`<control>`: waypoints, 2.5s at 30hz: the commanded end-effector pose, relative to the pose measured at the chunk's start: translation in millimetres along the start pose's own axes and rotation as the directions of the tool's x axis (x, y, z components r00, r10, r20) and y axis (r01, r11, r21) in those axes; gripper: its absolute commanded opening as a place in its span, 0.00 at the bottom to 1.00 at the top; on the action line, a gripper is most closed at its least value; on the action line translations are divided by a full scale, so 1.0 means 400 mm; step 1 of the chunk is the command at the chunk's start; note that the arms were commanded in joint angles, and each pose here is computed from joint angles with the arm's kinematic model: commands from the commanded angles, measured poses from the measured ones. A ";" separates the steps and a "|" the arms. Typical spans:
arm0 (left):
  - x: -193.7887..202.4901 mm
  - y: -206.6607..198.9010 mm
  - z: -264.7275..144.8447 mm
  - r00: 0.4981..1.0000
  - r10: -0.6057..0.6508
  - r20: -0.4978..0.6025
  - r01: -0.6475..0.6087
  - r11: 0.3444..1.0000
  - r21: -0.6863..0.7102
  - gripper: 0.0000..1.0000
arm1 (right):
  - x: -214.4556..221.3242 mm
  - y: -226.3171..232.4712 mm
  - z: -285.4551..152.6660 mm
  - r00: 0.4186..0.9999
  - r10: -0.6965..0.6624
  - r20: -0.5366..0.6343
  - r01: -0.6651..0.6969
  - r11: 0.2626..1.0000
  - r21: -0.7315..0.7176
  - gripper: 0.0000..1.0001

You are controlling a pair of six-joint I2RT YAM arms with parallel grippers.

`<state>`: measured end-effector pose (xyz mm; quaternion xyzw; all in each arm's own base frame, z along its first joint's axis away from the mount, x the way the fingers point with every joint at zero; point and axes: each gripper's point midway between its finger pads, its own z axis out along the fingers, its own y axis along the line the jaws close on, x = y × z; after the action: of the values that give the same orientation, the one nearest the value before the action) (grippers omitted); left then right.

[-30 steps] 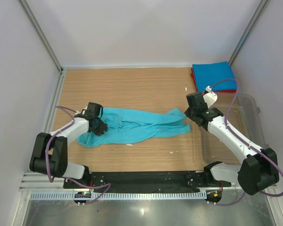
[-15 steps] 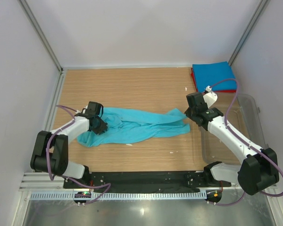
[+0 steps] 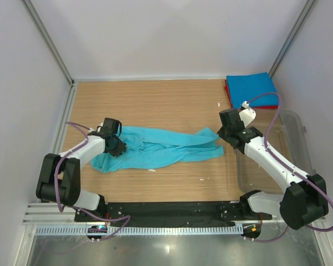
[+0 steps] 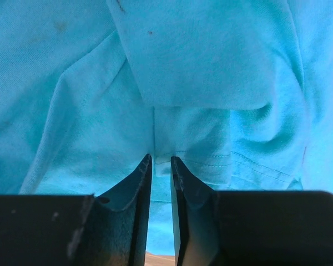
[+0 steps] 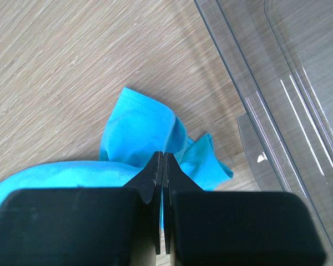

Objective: Fold and stack the t-shirts
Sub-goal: Flatten the tshirt out

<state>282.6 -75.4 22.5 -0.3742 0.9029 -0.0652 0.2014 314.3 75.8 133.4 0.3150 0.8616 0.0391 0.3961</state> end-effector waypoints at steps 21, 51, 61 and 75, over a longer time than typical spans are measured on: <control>-0.011 -0.018 -0.004 0.999 -0.011 0.048 0.012 1.000 -0.016 0.17 | -0.020 -0.003 0.003 0.999 0.002 0.037 -0.003 1.000 0.011 0.01; -0.022 -0.003 -0.033 0.993 0.020 0.117 -0.014 0.999 -0.049 0.23 | -0.024 0.000 0.005 0.999 -0.009 0.038 0.008 1.000 0.017 0.01; -0.010 -0.003 -0.042 0.994 0.034 0.103 -0.028 0.998 -0.058 0.22 | -0.014 0.000 0.011 1.000 0.003 0.030 -0.003 1.000 0.012 0.01; 0.014 -0.003 -0.006 0.997 0.033 0.065 -0.029 0.998 -0.060 0.22 | -0.007 -0.014 0.008 1.000 0.001 0.030 -0.002 1.000 0.019 0.01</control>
<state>272.7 -78.1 22.4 -0.3643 0.9070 -0.0178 0.2107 311.5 74.0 122.8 0.3125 0.8675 0.0276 0.3860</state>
